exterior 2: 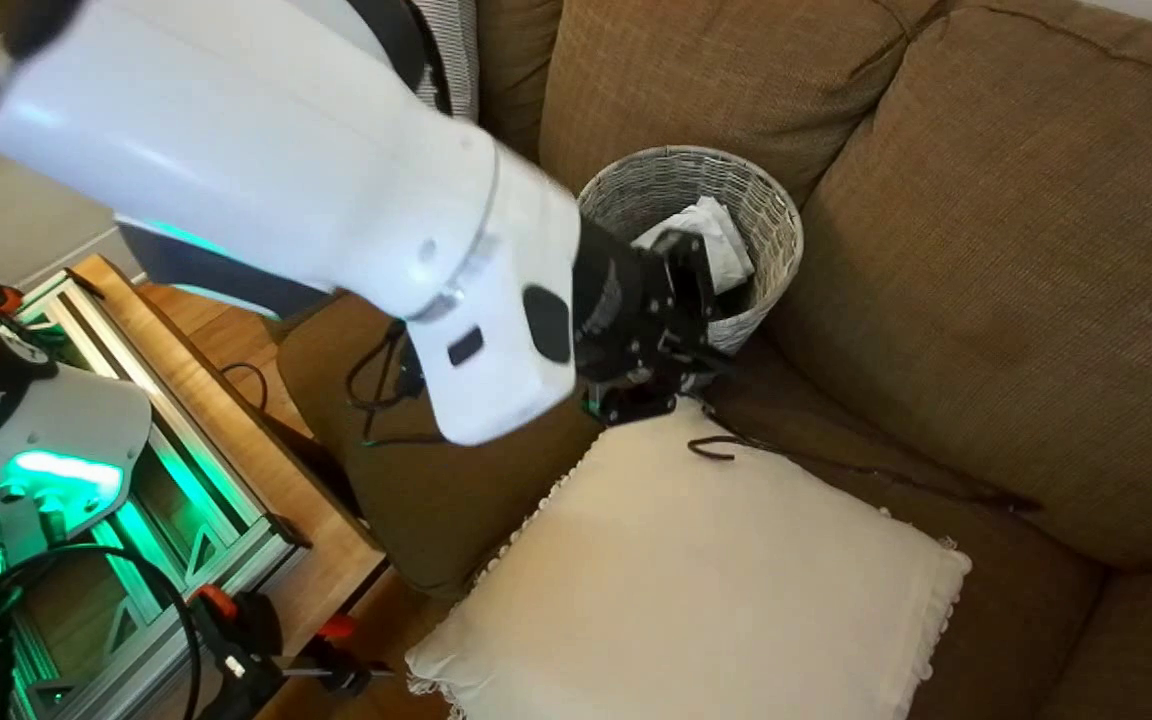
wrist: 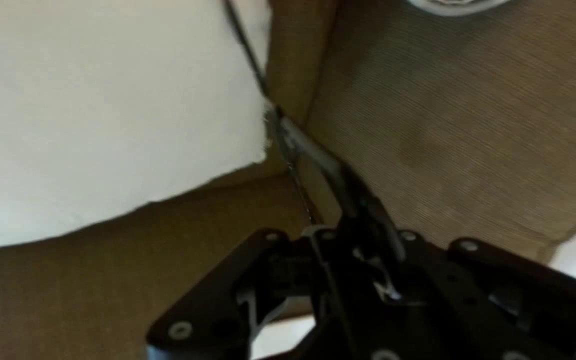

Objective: Put the hanger in the basket

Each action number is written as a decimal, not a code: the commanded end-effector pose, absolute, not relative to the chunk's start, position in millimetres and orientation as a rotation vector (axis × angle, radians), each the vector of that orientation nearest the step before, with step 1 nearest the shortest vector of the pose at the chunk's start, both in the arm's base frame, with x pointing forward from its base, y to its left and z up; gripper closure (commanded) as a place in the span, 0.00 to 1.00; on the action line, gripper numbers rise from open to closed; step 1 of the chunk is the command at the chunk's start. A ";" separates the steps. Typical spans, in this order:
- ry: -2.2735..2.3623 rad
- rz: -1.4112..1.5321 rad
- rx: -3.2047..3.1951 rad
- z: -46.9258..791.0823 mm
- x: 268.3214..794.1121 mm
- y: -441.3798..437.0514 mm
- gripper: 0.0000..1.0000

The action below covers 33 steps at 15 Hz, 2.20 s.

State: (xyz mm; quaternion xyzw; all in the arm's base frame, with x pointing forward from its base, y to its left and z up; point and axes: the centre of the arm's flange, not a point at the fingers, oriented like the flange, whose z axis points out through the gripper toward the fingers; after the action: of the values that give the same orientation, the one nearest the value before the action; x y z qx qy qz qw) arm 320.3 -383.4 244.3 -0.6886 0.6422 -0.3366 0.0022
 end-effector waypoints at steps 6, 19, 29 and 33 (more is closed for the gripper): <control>1.656 -1.419 -2.130 346.3 267.4 -267.2 0.98; 0.983 -1.233 -2.426 360.8 259.9 -213.2 0.98; 0.940 -1.296 -2.417 395.3 154.9 -244.8 0.98; 0.841 -1.259 -2.593 370.2 162.9 -249.1 0.98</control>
State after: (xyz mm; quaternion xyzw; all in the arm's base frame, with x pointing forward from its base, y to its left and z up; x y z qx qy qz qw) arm 158.5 -253.8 388.5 -0.8320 0.3065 -0.4504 0.1050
